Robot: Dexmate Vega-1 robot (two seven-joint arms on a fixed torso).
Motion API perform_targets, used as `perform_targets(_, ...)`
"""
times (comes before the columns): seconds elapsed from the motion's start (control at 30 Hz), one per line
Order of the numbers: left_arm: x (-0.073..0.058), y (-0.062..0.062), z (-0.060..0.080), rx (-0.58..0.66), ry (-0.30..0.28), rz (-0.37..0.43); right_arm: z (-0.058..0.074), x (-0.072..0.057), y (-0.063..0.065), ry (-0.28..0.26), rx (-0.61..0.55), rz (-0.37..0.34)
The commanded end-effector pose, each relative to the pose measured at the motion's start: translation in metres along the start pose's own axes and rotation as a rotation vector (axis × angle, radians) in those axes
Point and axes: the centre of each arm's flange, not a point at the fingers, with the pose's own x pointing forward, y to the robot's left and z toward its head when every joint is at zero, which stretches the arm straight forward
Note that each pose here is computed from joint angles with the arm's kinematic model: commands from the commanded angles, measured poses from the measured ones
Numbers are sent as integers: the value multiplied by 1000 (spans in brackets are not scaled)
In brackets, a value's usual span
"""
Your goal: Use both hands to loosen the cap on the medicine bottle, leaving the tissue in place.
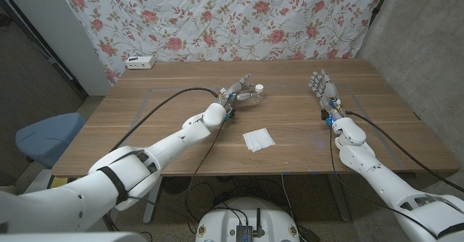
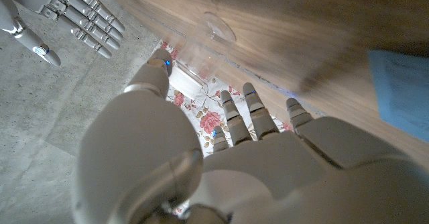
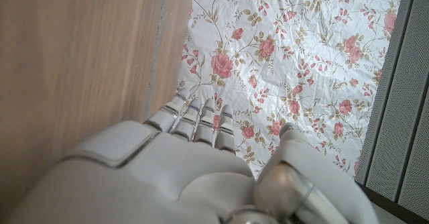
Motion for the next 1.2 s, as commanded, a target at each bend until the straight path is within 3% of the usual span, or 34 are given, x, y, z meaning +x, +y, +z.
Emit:
perform_targets(0.03, 3, -7, -4, 1, 22, -42, -1, 1, 1, 0, 5, 3)
perform_targets(1.2, 12, -12, -3, 23, 17, -35, -3, -9, 0, -14, 15, -16)
